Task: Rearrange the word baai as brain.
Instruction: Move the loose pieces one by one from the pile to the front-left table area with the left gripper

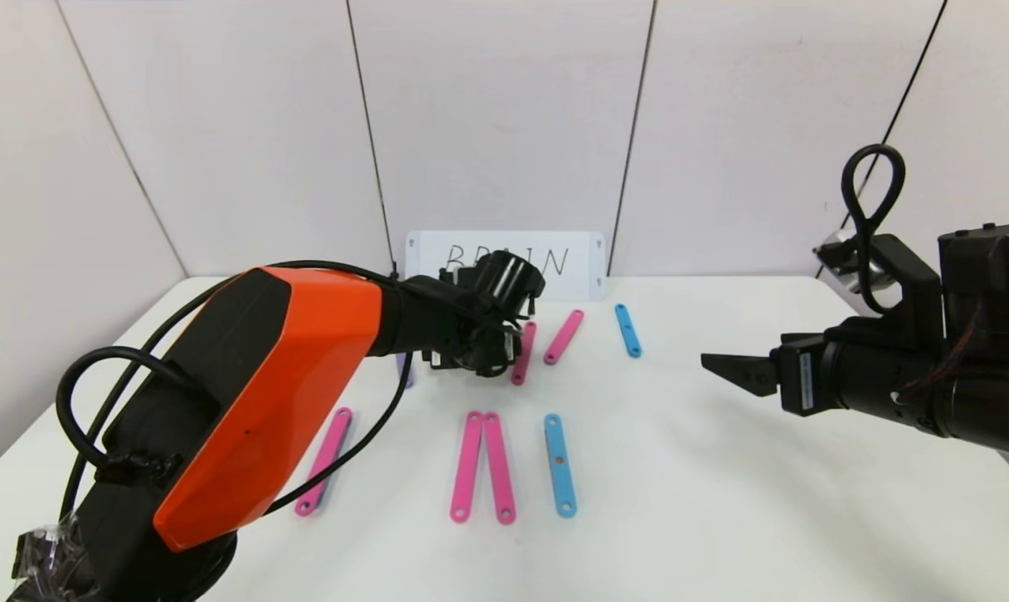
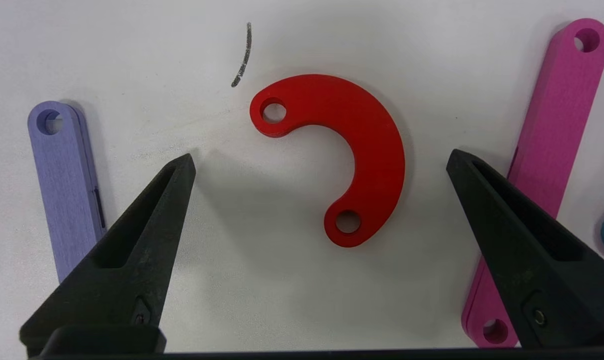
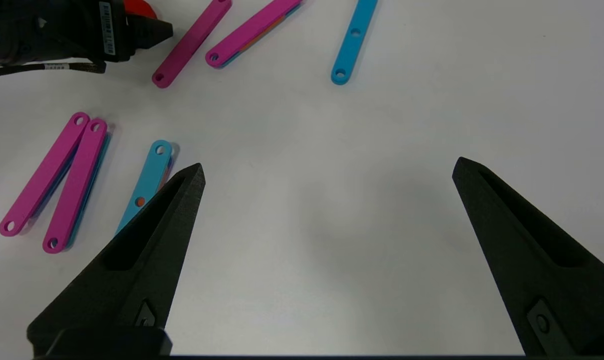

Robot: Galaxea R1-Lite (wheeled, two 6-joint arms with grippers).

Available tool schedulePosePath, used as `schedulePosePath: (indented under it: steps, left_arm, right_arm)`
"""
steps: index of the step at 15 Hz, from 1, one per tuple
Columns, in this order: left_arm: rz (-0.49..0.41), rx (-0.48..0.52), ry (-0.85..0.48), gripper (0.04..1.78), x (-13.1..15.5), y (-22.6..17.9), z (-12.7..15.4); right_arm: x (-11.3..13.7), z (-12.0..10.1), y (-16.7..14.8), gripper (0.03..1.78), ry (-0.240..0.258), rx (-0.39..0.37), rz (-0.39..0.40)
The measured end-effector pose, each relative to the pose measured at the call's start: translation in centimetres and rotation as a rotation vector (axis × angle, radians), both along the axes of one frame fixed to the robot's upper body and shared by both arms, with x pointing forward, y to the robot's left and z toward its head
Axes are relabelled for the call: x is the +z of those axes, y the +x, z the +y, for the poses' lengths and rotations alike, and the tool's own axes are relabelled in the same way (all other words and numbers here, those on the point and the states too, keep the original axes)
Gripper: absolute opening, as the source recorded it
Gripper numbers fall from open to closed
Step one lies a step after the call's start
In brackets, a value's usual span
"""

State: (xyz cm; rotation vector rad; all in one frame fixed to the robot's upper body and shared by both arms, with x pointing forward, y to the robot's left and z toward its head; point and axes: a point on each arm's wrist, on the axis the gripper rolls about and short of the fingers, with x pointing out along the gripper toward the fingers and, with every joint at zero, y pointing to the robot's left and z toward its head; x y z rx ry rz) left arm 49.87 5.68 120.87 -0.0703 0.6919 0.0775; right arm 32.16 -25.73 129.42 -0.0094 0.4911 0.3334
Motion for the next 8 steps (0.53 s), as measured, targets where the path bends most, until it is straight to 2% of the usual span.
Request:
schedulePosePath:
  steps: [2,4,8]
  left_arm:
    - [0.001,0.000,0.000,1.64,-0.08,0.01,-0.03]
    - [0.004,0.001,-0.001,1.46,-0.23,0.05,-0.04]
    - [0.008,0.005,0.000,0.79,-0.53,0.11,-0.05]
  right_arm:
    - [0.00,0.00,0.00,1.73,0.000,0.000,0.000]
    - [0.00,0.00,0.00,1.73,0.000,0.000,0.000]
    - [0.00,0.01,0.00,1.73,0.000,0.001,0.000]
